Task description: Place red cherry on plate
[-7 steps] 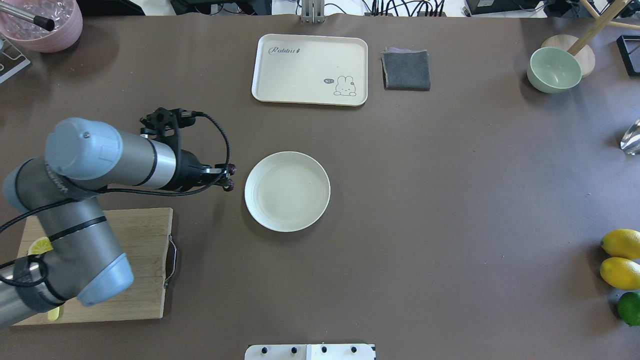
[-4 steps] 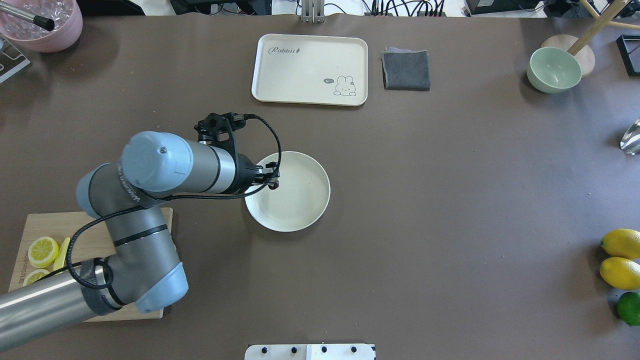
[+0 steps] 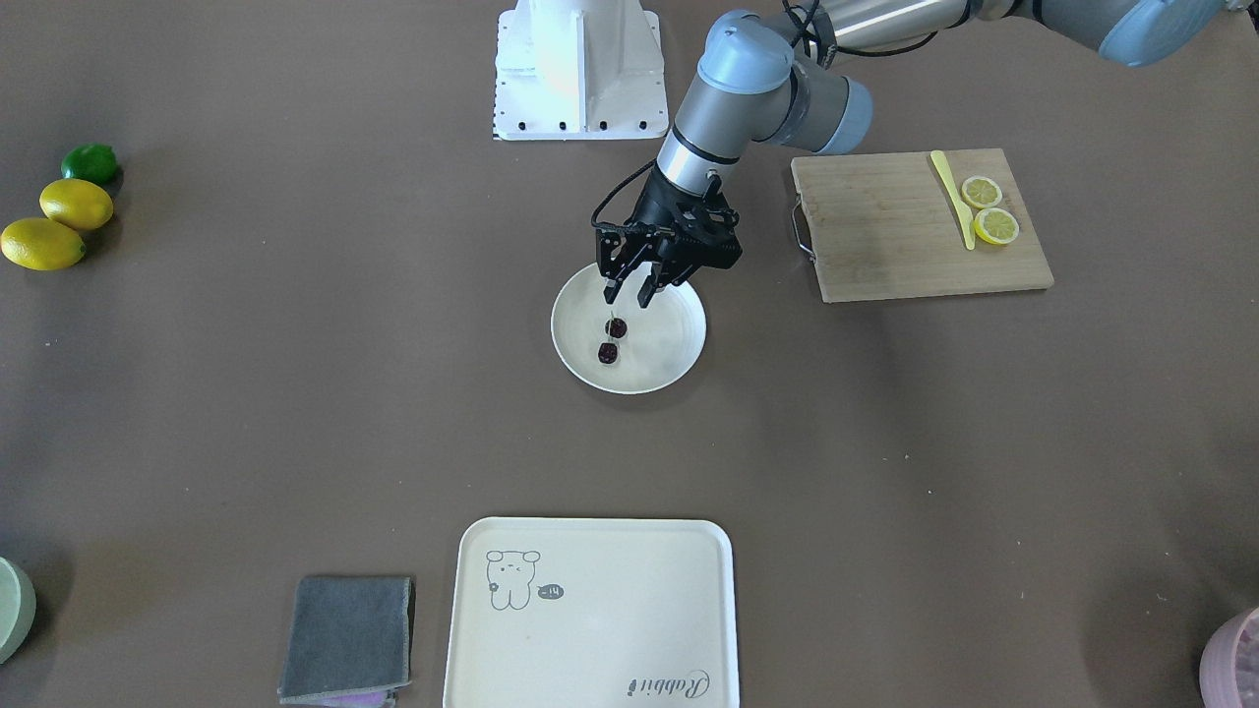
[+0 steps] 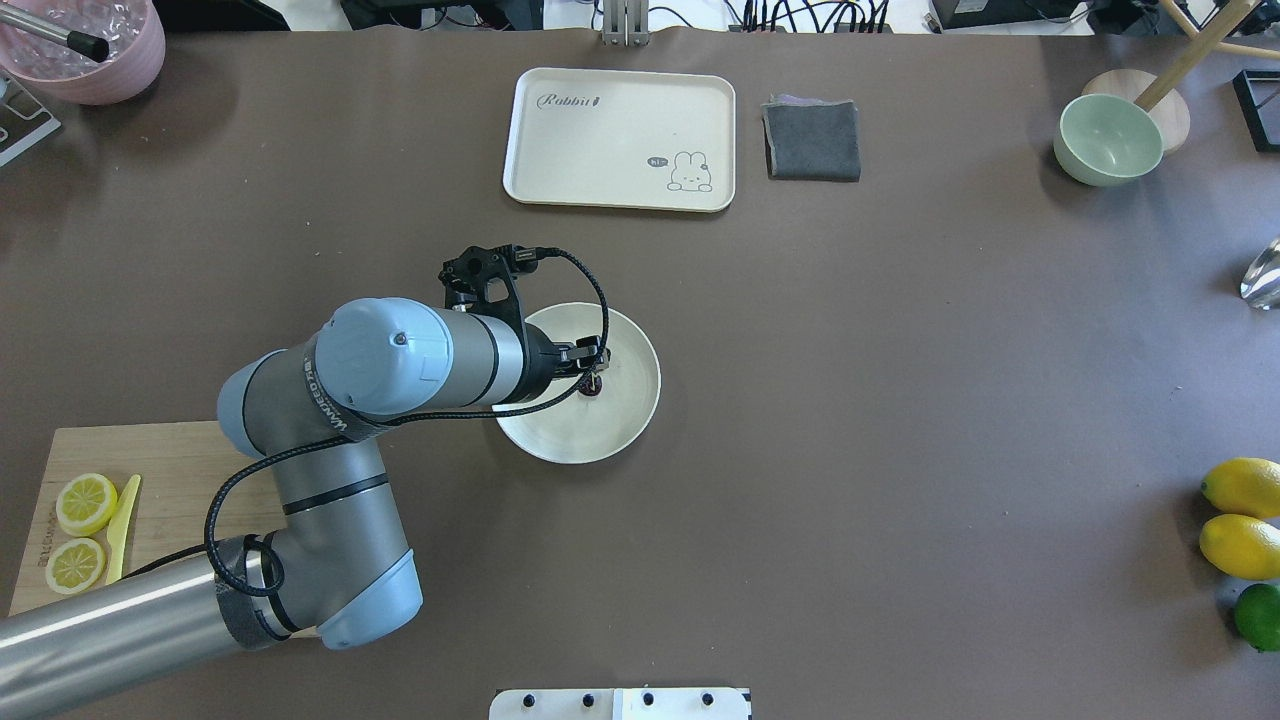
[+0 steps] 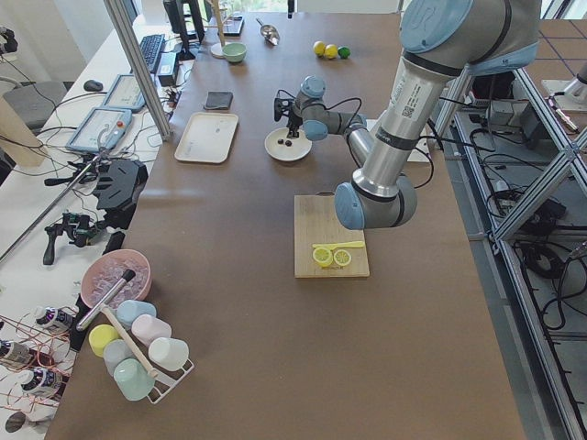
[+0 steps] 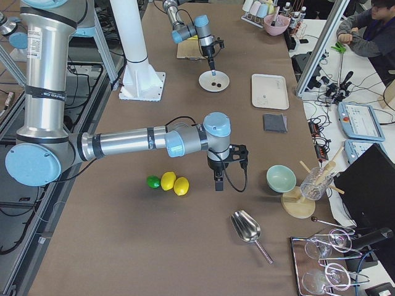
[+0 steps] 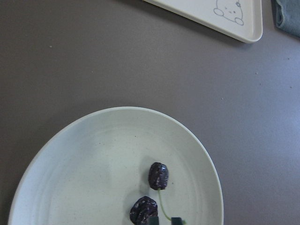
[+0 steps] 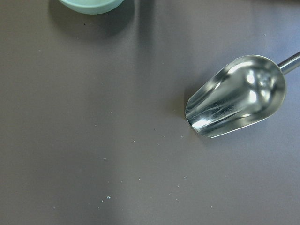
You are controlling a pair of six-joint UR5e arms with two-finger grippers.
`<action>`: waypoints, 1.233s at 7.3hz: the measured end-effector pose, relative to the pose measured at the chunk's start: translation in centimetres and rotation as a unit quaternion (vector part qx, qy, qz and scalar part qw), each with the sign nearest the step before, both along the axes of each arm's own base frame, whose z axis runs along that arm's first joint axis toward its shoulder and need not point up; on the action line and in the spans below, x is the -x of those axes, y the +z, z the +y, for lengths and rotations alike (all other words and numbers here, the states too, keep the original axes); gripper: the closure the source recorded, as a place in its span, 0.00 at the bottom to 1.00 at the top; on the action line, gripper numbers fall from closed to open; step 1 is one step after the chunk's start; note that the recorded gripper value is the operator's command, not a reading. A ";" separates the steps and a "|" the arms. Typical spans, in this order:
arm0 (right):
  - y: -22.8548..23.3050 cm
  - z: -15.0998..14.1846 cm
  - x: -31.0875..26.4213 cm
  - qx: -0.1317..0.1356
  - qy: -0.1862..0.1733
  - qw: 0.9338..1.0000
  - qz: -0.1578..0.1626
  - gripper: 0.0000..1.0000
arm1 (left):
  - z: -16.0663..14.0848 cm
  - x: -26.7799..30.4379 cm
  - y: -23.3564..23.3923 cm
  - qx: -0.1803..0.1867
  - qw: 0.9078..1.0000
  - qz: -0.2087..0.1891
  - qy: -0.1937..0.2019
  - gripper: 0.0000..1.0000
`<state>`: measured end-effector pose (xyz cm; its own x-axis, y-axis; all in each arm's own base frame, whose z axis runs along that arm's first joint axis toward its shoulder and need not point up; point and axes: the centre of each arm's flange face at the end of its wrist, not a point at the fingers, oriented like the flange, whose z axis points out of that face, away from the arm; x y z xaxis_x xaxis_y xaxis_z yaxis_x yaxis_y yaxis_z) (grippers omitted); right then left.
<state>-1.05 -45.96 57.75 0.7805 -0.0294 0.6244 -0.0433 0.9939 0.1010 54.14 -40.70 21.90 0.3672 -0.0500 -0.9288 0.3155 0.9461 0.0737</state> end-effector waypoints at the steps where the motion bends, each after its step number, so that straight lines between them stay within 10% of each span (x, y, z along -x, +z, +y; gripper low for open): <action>1: 0.2 0.0 0.0 0.002 0.000 1.000 0.000 0.00 | 0.0 0.9 -0.3 0.000 1.000 -0.004 -0.001 0.02; 5: 1.6 0.1 0.1 0.023 -0.007 0.999 -0.022 0.00 | -5.1 21.1 -4.6 0.006 0.993 -0.098 0.057 0.02; 9: 3.1 1.7 -4.0 0.042 -0.029 0.998 -0.031 0.00 | -11.5 47.0 8.6 -0.053 0.978 -0.174 0.099 0.02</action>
<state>2.90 -44.29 60.81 0.7391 -0.0179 0.6733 0.0101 0.9998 0.0156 7.17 -52.21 30.49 0.6541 0.1440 -0.7426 0.0647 0.9675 0.2446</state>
